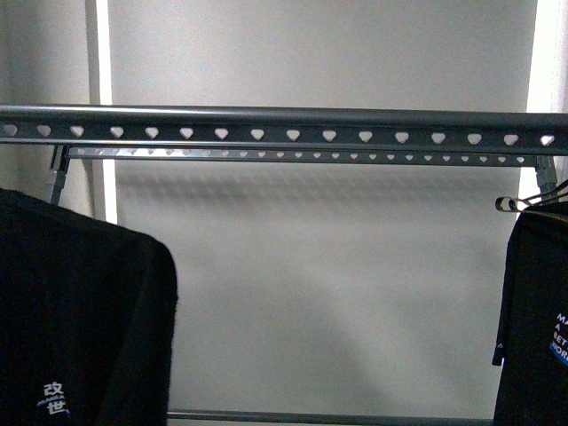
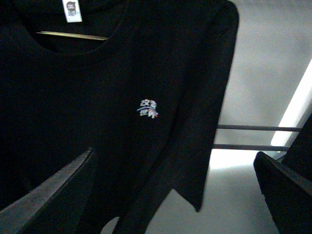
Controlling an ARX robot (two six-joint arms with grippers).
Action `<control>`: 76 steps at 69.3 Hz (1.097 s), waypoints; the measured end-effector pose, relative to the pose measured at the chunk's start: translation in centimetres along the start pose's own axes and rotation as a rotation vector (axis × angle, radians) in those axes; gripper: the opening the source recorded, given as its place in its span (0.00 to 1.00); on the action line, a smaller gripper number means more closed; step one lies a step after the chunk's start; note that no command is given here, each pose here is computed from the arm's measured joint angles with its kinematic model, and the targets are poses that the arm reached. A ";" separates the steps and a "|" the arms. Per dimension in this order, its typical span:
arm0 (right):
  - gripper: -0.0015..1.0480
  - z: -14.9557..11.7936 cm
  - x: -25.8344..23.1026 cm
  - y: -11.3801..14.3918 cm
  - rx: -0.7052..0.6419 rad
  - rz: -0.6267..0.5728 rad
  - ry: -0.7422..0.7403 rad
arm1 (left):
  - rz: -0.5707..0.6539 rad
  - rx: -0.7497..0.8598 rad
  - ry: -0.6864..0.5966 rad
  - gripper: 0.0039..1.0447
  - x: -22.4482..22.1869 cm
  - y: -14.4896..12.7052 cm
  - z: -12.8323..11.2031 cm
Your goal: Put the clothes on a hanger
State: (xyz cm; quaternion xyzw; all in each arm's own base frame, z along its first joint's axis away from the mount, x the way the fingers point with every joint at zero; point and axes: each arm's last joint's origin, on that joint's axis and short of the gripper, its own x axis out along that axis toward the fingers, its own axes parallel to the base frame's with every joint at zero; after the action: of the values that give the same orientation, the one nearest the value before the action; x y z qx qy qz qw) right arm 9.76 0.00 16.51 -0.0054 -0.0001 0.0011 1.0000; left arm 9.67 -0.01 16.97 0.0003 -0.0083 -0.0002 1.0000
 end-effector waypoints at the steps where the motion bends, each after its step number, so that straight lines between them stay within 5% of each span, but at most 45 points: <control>1: 0.93 0.0 0.0 0.0 0.000 0.000 0.000 | 0.000 0.000 0.000 0.94 0.0 0.0 0.0; 26: 0.93 0.0 0.0 0.0 0.000 0.000 0.000 | 0.000 0.000 0.000 0.94 0.0 0.0 0.0; 33: 0.93 0.0 0.0 0.0 0.000 0.002 0.000 | -0.194 0.037 0.106 0.94 0.4 -0.3 0.0; 37: 0.93 0.0 0.0 0.0 0.000 0.000 0.000 | -0.193 0.034 0.108 0.94 1.0 -0.7 0.8; 57: 0.93 0.0 0.0 0.0 0.000 0.000 0.000 | 0.219 -0.308 0.163 0.94 10.2 -2.0 10.6; 76: 0.93 0.0 0.0 0.0 0.000 0.000 0.000 | 0.513 -0.695 0.289 0.94 18.5 -1.4 12.1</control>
State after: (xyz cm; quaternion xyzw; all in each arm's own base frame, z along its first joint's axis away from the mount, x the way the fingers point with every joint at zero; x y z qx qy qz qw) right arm 9.76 0.00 16.51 -0.0054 -0.0001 0.0011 1.0000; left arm 28.01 -1.46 29.39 -0.3374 0.1319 0.2447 0.8994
